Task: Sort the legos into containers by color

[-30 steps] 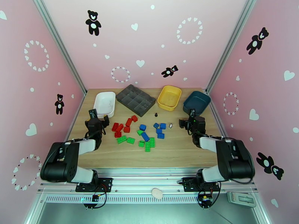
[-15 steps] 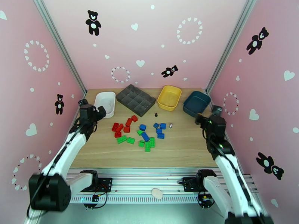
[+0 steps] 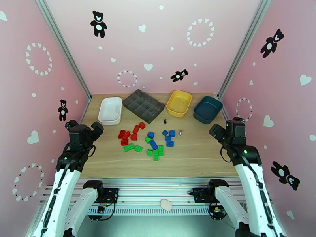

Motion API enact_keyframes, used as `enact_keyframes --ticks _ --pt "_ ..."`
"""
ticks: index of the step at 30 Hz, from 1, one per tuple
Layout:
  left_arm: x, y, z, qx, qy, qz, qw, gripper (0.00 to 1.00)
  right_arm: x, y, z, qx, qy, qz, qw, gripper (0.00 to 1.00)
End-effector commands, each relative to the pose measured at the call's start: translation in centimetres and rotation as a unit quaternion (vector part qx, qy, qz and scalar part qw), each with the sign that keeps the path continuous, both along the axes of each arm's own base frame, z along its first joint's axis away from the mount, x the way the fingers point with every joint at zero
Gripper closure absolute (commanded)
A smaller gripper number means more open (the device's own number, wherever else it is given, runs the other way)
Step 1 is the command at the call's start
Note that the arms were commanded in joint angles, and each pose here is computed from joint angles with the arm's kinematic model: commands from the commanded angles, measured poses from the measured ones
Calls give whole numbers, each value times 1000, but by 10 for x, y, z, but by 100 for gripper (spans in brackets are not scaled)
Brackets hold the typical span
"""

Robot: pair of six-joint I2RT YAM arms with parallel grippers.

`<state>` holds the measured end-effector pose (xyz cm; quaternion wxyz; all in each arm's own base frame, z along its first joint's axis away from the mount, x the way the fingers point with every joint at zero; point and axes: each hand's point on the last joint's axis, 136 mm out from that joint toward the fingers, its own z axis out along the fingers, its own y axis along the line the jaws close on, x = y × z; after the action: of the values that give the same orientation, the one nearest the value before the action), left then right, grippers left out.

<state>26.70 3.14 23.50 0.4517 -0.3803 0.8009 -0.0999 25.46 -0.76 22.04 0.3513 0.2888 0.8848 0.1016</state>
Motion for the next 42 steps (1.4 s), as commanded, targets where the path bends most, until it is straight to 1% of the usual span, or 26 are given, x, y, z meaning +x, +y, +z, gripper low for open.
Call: enact_keyframes --ticks 1,3,5,7,8,10,13,16,19,22,25,26,28,31,34,37,42 --pt "6 -38 -29 -92 74 -70 990 13 2 62 -18 125 73 100 984 34" --pt "9 -53 -47 -125 121 -99 980 24 5 80 -25 110 93 127 981 33" --pt "8 -64 -59 -136 156 -117 971 28 7 98 -26 85 91 152 980 27" --pt "6 -75 -65 -129 179 -138 966 28 9 119 -30 73 93 179 977 24" --pt "5 -80 -66 -118 188 -151 963 28 10 130 -33 70 97 191 974 22" --pt "4 -90 -71 -90 207 -177 958 27 13 150 -40 51 111 217 968 21" --pt "5 -100 -87 -55 247 -197 947 28 17 182 -46 8 129 257 958 24" --pt "7 -115 -103 -14 284 -226 932 29 22 216 -42 -32 129 295 946 30" --pt "15 -127 -117 30 310 -252 916 31 28 242 -40 -88 120 316 937 30" --pt "31 -134 -126 74 332 -269 901 34 32 265 -55 -75 145 333 929 33" --pt "46 -136 -131 107 350 -280 887 41 34 283 -63 -46 151 347 924 35" --pt "51 -139 -132 113 352 -288 883 44 34 286 -63 -40 150 349 924 35" --pt "58 -150 -133 122 348 -314 875 45 36 286 -62 -42 146 353 923 35" --pt "61 -177 -139 129 346 -362 856 43 36 279 -61 -53 149 349 923 33" --pt "61 -197 -149 125 355 -384 843 40 34 267 -63 -57 158 338 926 32" --pt "64 -205 -160 116 365 -384 840 40 31 259 -66 -53 161 327 930 31" --pt "69 -203 -170 125 383 -370 837 38 23 252 -70 -46 167 321 931 28"
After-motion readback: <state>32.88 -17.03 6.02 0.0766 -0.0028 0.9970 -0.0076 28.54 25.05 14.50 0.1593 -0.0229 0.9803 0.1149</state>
